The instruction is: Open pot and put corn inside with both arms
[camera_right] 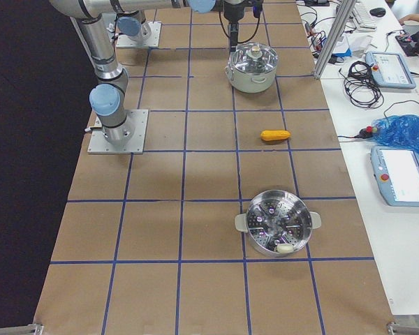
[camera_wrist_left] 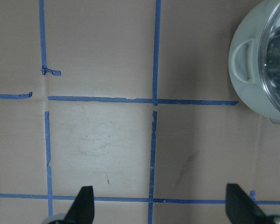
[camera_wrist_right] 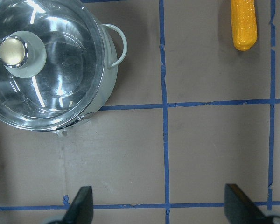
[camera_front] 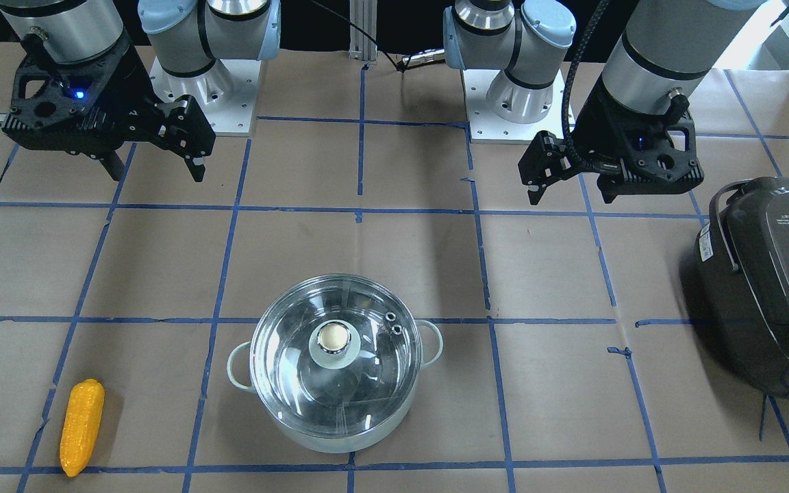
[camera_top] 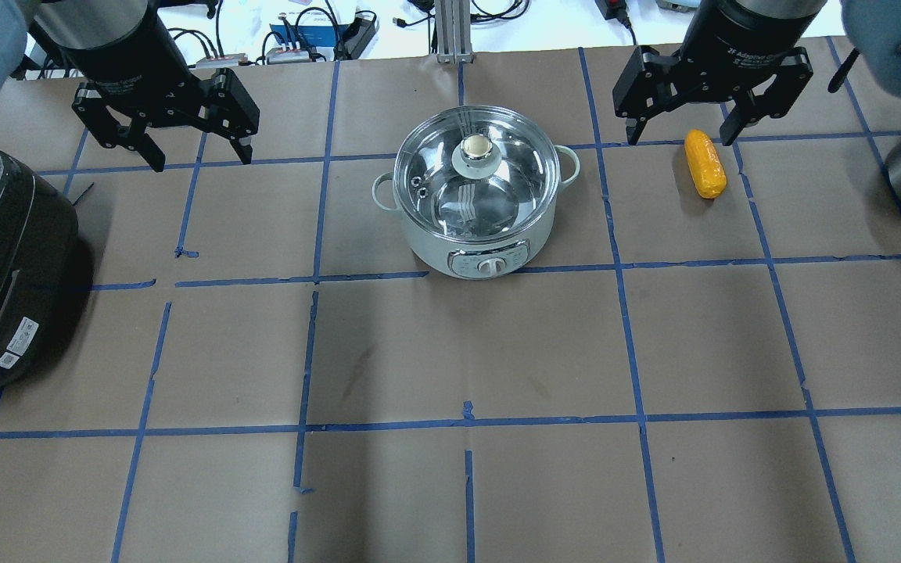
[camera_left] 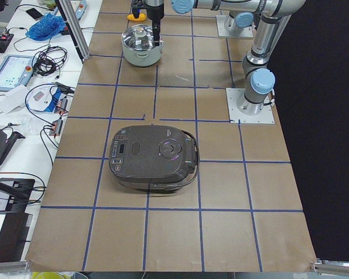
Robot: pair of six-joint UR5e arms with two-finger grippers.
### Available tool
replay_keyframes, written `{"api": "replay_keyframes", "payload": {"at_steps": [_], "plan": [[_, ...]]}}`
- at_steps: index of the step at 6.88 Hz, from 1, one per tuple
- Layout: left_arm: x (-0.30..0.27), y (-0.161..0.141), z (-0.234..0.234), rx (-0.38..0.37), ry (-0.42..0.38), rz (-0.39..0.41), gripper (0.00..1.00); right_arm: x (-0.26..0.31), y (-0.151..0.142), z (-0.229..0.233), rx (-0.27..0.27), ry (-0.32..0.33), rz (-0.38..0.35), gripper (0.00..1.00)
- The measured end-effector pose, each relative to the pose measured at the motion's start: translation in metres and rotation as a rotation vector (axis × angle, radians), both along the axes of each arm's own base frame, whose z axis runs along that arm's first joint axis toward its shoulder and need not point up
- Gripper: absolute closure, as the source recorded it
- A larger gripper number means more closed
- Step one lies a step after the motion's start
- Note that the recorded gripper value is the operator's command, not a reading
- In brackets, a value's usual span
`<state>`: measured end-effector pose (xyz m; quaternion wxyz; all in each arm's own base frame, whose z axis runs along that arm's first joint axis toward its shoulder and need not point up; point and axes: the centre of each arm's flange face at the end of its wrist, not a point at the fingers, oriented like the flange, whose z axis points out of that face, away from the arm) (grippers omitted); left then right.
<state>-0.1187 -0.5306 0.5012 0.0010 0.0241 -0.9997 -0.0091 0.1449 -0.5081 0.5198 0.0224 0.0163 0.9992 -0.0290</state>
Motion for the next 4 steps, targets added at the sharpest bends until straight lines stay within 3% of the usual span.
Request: {"api": "replay_keyframes", "payload": {"at_steps": [4], "plan": [[-0.0019,-0.0027,-0.004,-0.002,0.006,0.001,0.0,0.0,0.0001,-0.0003,0.001,0.0,0.0,0.0]]}}
